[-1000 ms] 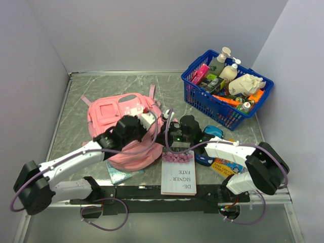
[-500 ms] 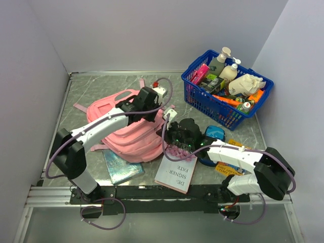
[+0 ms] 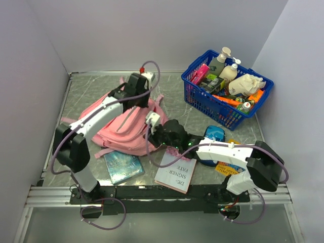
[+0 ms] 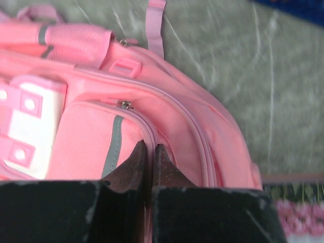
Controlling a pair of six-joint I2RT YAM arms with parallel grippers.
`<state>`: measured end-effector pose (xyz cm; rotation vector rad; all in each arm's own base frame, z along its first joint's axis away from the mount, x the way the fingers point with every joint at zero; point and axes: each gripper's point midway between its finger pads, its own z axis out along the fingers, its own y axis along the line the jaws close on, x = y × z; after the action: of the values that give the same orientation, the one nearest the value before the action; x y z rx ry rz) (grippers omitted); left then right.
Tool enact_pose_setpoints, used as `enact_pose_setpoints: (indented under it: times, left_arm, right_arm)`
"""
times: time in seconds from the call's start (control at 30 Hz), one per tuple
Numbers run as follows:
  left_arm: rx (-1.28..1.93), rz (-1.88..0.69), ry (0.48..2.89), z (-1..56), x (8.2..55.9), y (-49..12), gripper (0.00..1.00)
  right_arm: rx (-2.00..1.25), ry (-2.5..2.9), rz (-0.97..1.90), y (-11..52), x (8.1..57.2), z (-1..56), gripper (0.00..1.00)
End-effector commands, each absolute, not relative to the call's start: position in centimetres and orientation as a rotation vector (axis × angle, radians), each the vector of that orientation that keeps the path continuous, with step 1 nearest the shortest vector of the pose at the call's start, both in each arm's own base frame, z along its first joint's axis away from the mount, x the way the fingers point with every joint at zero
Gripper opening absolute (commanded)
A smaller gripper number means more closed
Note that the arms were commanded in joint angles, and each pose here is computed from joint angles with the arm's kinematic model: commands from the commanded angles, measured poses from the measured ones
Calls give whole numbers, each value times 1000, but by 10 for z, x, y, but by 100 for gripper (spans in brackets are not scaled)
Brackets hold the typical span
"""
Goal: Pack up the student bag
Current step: Unzip the student bag at the center of the board.
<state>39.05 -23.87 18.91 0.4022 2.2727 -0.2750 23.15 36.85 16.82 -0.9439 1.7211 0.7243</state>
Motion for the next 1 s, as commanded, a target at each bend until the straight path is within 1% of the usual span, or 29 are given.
enact_pose_setpoints:
  times: [0.0,0.03,0.2,0.37,0.4,0.57,0.77,0.8,0.83,0.87,0.93,0.97]
  left_arm:
    - [184,-157,2101,242,462,-207,1]
    - [169,-177,2077,253,468,-209,1]
    - [173,-230,2040,263,480,-220,1]
    - [205,-305,2056,262,479,-234,1]
    - [204,-313,2052,264,479,-235,1]
    - [202,-391,2033,276,477,-246,1]
    - [233,-462,2033,280,471,-259,1]
    - [269,-486,2030,281,466,-263,1]
    - [293,-499,2030,281,463,-265,1]
    - [316,-500,2039,276,459,-264,1]
    - [380,-492,2019,278,452,-262,1]
    - [404,-485,2032,268,447,-261,1]
  right_arm:
    - [-1158,1709,874,403,178,166,0]
    - [-1169,1713,874,407,177,165,0]
    - [-1216,1722,875,419,169,158,0]
    - [-1238,1718,909,436,168,154,0]
    - [-1253,1737,915,442,168,144,0]
    - [-1261,1716,966,471,174,149,1]
    - [-1236,1702,945,493,194,161,14]
    - [-1214,1714,936,491,199,164,21]
    - [-1183,1733,906,486,206,163,25]
    - [-1129,1746,912,480,209,173,31]
    - [-1056,1799,882,457,222,168,35]
    - [-991,1796,909,447,225,184,39]
